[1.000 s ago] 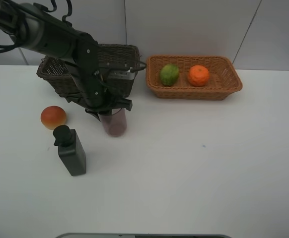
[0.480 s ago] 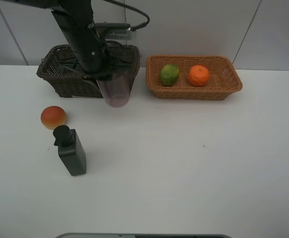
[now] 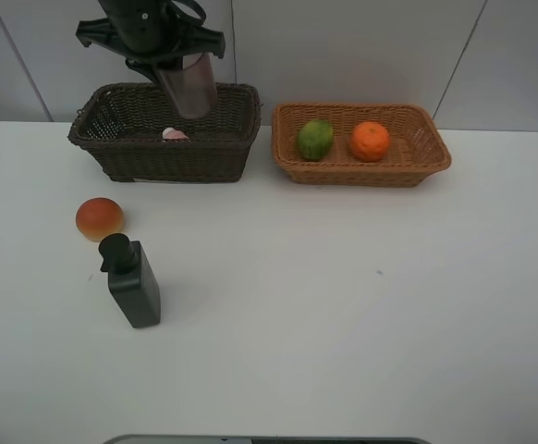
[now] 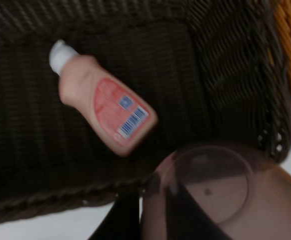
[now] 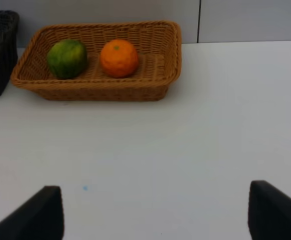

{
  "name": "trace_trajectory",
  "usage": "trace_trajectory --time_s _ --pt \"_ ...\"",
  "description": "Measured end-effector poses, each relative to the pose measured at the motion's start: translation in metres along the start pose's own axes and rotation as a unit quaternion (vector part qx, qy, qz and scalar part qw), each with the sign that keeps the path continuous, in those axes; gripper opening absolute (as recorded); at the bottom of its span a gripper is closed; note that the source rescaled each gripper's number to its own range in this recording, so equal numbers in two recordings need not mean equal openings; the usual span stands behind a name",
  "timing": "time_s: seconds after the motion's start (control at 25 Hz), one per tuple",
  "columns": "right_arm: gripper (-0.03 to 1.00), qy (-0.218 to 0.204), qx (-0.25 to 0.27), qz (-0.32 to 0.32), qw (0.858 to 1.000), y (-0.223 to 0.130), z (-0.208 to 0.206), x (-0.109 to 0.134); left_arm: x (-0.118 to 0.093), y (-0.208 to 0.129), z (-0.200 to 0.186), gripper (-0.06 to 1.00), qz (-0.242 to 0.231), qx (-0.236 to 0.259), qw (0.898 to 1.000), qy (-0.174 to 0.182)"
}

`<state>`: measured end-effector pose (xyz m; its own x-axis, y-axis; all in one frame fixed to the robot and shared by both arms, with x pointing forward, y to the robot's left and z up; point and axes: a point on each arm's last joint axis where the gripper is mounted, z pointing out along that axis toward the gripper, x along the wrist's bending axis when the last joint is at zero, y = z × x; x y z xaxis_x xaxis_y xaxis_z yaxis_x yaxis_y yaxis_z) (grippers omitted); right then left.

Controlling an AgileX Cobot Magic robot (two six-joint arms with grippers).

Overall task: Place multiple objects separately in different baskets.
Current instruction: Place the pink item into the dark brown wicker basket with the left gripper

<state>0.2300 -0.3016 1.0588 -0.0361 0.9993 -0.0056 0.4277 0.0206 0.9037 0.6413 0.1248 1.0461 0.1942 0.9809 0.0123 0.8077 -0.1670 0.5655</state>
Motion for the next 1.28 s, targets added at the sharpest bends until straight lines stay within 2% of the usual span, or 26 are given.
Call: trace_trajectory --time_s 0.2,0.36,0.84,1.08,1.28 --pt "0.55 0.000 0.000 0.000 1.000 0.000 0.000 0.000 0.017 0.015 0.002 0.00 -0.009 -0.067 0.998 0.009" --pt "0.55 0.000 0.000 0.000 1.000 0.000 0.000 0.000 0.019 0.019 0.019 0.00 -0.005 -0.093 0.996 0.006" --pt "0.55 0.000 0.000 0.000 1.000 0.000 0.000 0.000 0.006 -0.005 0.112 0.00 0.012 -0.087 0.996 -0.019" --pt "0.55 0.000 0.000 0.000 1.000 0.000 0.000 0.000 0.005 -0.017 0.137 0.00 0.016 -0.068 0.997 -0.019" --pt "0.55 0.000 0.000 0.000 1.000 0.000 0.000 0.000 0.005 -0.020 0.141 0.00 0.007 -0.059 0.998 -0.021"
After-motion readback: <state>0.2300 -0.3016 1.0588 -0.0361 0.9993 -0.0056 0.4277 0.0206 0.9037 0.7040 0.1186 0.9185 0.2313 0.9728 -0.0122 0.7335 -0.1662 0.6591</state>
